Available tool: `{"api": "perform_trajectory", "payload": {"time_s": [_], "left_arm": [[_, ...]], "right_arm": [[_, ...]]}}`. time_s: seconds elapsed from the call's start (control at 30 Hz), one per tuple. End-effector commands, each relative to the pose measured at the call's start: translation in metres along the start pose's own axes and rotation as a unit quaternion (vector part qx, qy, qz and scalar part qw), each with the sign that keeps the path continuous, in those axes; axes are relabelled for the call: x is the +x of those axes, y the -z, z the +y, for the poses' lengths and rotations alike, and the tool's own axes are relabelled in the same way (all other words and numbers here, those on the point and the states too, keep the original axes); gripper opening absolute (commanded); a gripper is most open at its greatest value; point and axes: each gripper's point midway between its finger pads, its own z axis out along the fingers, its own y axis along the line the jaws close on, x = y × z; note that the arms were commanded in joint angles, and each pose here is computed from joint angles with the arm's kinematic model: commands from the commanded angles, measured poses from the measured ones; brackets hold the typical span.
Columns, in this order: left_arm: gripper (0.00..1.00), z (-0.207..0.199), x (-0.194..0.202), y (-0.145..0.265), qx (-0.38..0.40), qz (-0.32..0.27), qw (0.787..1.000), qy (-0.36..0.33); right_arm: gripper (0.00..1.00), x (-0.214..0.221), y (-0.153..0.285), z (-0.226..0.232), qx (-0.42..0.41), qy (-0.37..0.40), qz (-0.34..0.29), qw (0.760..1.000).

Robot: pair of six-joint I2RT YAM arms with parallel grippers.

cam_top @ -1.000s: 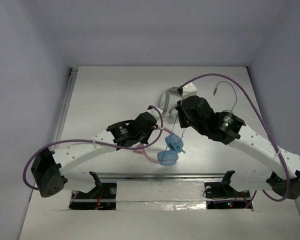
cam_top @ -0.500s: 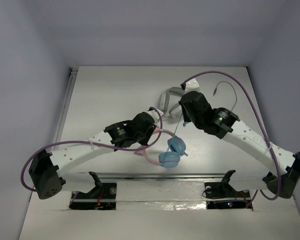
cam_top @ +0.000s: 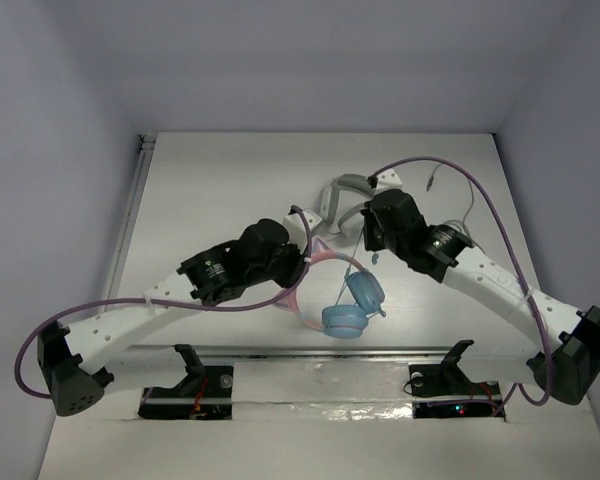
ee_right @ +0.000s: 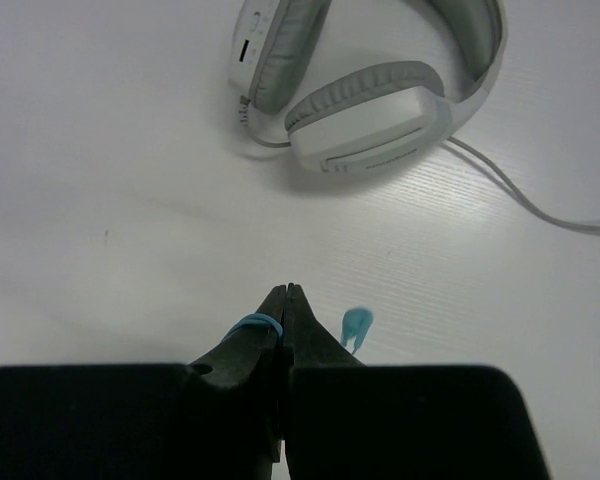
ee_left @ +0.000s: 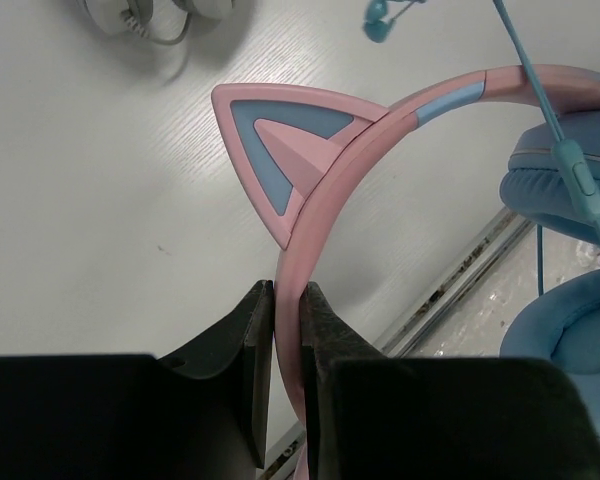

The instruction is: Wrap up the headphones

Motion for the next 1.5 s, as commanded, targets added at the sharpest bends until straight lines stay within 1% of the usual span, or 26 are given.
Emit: {"api": "perform_trajectory", "payload": {"time_s": [0.0, 0.1, 0.17, 0.23, 0.27, 0.3, 0.37, 0.4, 0.47, 0.53, 0.57, 0.6, 0.63, 0.7, 0.8, 0.83, 0.9, 0.93, 1.1, 1.37, 1.43, 1.47], "left_arm": [[0.0, -0.028, -0.053, 0.027, 0.066, -0.088, 0.994, 0.009], [0.0, -0.027, -0.074, 0.038, 0.065, -0.12, 0.99, 0.018], [0.0, -0.024, -0.092, 0.049, 0.06, -0.153, 0.986, 0.026], [0.0, -0.013, -0.111, 0.059, 0.038, -0.181, 0.982, 0.035], [0.0, -0.008, -0.114, 0.062, 0.023, -0.182, 0.982, 0.039], [0.0, -0.004, -0.121, 0.066, 0.015, -0.189, 0.981, 0.041], [0.0, -0.002, -0.14, 0.078, 0.012, -0.214, 0.975, 0.05], [0.0, -0.004, -0.145, 0.081, 0.015, -0.221, 0.974, 0.052], [0.0, -0.006, -0.159, 0.089, 0.02, -0.238, 0.969, 0.064], [0.0, -0.005, -0.17, 0.095, 0.014, -0.251, 0.965, 0.072], [0.0, -0.005, -0.174, 0.097, 0.016, -0.257, 0.963, 0.081], [0.0, -0.007, -0.178, 0.099, 0.019, -0.262, 0.961, 0.082], [0.0, -0.008, -0.186, 0.105, 0.023, -0.272, 0.958, 0.084], [0.0, -0.01, -0.189, 0.104, 0.024, -0.269, 0.959, 0.089], [0.0, -0.009, -0.202, 0.111, 0.018, -0.274, 0.957, 0.094], [0.0, -0.008, -0.21, 0.119, 0.014, -0.284, 0.954, 0.097], [0.0, -0.009, -0.213, 0.119, 0.014, -0.281, 0.955, 0.095], [0.0, -0.01, -0.219, 0.124, 0.016, -0.287, 0.953, 0.096], [0.0, -0.009, -0.224, 0.125, 0.011, -0.288, 0.953, 0.098], [0.0, -0.013, -0.232, 0.131, 0.021, -0.293, 0.95, 0.101], [0.0, -0.015, -0.234, 0.133, 0.025, -0.296, 0.949, 0.102], [0.0, -0.014, -0.234, 0.134, 0.024, -0.296, 0.949, 0.104]], "right_arm": [[0.01, -0.034, 0.008, 0.012, -0.056, -0.062, -0.069, 0.994], [0.04, -0.032, 0.014, 0.02, -0.094, -0.077, -0.075, 0.99], [0.06, -0.032, 0.019, 0.022, -0.114, -0.086, -0.081, 0.986], [0.08, -0.036, 0.03, 0.024, -0.133, -0.095, -0.102, 0.981], [0.12, -0.036, 0.033, 0.024, -0.14, -0.097, -0.109, 0.979], [0.13, -0.045, 0.037, 0.023, -0.147, -0.104, -0.13, 0.975], [0.15, -0.04, 0.042, 0.03, -0.175, -0.109, -0.135, 0.969], [0.16, -0.046, 0.044, 0.035, -0.192, -0.113, -0.151, 0.963], [0.16, -0.038, 0.042, 0.041, -0.215, -0.117, -0.148, 0.958], [0.16, -0.047, 0.048, 0.049, -0.247, -0.127, -0.177, 0.944], [0.16, -0.04, 0.048, 0.053, -0.261, -0.125, -0.175, 0.941], [0.16, -0.049, 0.055, 0.056, -0.278, -0.128, -0.2, 0.931], [0.16, -0.05, 0.057, 0.059, -0.29, -0.13, -0.209, 0.925], [0.17, -0.051, 0.059, 0.059, -0.297, -0.133, -0.228, 0.918], [0.17, -0.048, 0.054, 0.061, -0.299, -0.13, -0.226, 0.918], [0.17, -0.047, 0.053, 0.062, -0.302, -0.131, -0.227, 0.917], [0.16, -0.048, 0.055, 0.064, -0.312, -0.131, -0.233, 0.912], [0.16, -0.045, 0.053, 0.064, -0.312, -0.133, -0.23, 0.912], [0.15, -0.039, 0.051, 0.066, -0.319, -0.132, -0.227, 0.911], [0.2, -0.033, 0.045, 0.066, -0.315, -0.128, -0.222, 0.914], [0.19, -0.031, 0.042, 0.067, -0.315, -0.127, -0.221, 0.914], [0.14, -0.03, 0.041, 0.068, -0.318, -0.126, -0.22, 0.914]]}}
